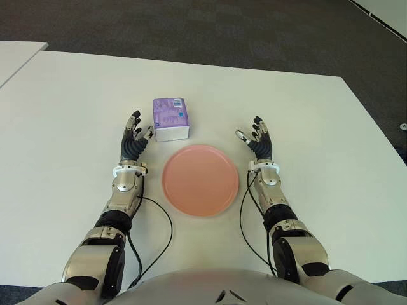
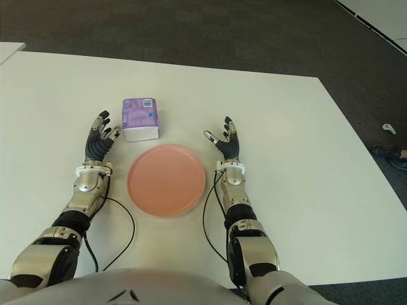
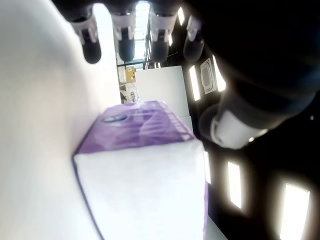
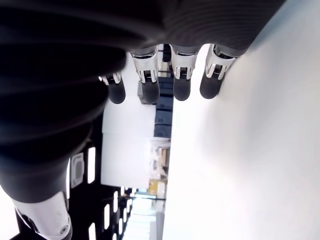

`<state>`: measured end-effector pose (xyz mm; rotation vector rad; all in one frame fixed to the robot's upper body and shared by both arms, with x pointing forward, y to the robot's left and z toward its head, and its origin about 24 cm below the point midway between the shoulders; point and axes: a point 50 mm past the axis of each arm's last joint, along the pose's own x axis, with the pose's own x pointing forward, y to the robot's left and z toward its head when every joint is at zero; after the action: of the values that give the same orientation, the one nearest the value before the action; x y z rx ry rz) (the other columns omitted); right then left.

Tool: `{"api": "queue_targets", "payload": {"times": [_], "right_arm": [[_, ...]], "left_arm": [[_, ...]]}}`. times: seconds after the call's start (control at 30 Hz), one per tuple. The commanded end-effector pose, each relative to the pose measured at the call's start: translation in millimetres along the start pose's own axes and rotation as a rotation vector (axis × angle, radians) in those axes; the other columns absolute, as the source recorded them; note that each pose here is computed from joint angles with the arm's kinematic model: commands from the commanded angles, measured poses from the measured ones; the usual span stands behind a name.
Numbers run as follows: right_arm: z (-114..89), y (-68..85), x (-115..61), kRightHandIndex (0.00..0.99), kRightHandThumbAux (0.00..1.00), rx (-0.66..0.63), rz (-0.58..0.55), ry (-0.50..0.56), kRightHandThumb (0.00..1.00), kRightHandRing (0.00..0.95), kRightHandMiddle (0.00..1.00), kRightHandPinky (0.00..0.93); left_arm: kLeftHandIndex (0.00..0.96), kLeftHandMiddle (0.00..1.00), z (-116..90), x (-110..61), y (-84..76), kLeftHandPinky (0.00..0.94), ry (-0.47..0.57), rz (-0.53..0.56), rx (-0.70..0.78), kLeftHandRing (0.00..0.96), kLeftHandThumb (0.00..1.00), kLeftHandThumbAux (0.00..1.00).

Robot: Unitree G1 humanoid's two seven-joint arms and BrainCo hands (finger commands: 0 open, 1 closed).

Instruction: Put the tissue paper into the plate.

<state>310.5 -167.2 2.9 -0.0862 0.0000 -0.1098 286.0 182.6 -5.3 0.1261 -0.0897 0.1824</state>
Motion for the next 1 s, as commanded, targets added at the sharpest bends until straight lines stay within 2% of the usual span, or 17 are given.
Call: {"api": "queue_targets", "payload": {"times": [0.03, 0.37, 0.8, 1.0], "right_arm": [[-15.7, 16.1, -11.0, 0.0, 0.737, 0.039, -0.011, 0.057, 0.123, 0.002, 0.001, 0.045], [-16.8, 20.5, -12.2, 0.004, 0.718, 0.069, -0.066, 0.055, 0.117, 0.025, 0.029, 0.067], [-16.6, 26.5, -12.3, 0.015, 0.721, 0.096, -0.079, 0.058, 0.119, 0.04, 0.049, 0.067], [-16.8, 28.4, -12.1, 0.021, 0.725, 0.103, -0.087, 0.061, 0.129, 0.048, 0.057, 0.08]], "left_arm": [[0.048, 0.028, -8.5, -6.8, 2.7, 0.08, 0.047, -0.003, 0.003, 0.034, 0.15, 0.648], [0.045, 0.028, -7.8, -7.4, 2.9, 0.075, 0.036, 0.009, -0.003, 0.035, 0.184, 0.655], [0.05, 0.03, -5.8, -5.6, 5.5, 0.08, 0.027, 0.019, -0.008, 0.037, 0.198, 0.637], [0.054, 0.032, 2.3, 0.2, 7.1, 0.076, 0.001, 0.016, -0.004, 0.038, 0.189, 0.621]]}}
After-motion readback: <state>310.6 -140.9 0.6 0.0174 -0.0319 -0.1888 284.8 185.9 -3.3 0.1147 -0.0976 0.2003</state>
